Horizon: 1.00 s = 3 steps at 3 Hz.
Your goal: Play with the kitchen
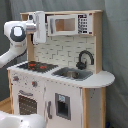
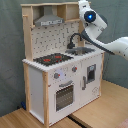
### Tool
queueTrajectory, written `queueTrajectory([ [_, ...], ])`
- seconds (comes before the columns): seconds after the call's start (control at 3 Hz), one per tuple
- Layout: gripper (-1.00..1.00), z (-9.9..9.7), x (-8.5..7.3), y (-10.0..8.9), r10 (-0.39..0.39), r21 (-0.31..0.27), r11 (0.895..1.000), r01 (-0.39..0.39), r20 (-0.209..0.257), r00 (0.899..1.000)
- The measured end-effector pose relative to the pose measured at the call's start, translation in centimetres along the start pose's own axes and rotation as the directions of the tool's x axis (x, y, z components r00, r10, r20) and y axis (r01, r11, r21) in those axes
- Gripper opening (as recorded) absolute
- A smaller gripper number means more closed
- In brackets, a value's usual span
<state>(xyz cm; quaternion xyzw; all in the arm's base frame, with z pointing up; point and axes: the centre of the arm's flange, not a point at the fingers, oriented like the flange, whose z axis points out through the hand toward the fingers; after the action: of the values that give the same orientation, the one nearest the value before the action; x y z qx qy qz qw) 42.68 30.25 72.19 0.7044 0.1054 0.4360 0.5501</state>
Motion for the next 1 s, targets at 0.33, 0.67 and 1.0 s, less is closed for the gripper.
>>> queueTrajectory([
  [0.33,-1.00,0.0,-1.3,0.2,-0.004,0.015,1.000,0.004,-0.031,1.000],
  [0.67,-1.00,-1.4,-0.7,-1.0,-0.023,0.027,0.999,0.025,-0.086,0.996],
  [1.0,1.00,-1.4,-0.6,-1.1,-0.024,0.027,0.999,0.026,-0.088,0.996],
])
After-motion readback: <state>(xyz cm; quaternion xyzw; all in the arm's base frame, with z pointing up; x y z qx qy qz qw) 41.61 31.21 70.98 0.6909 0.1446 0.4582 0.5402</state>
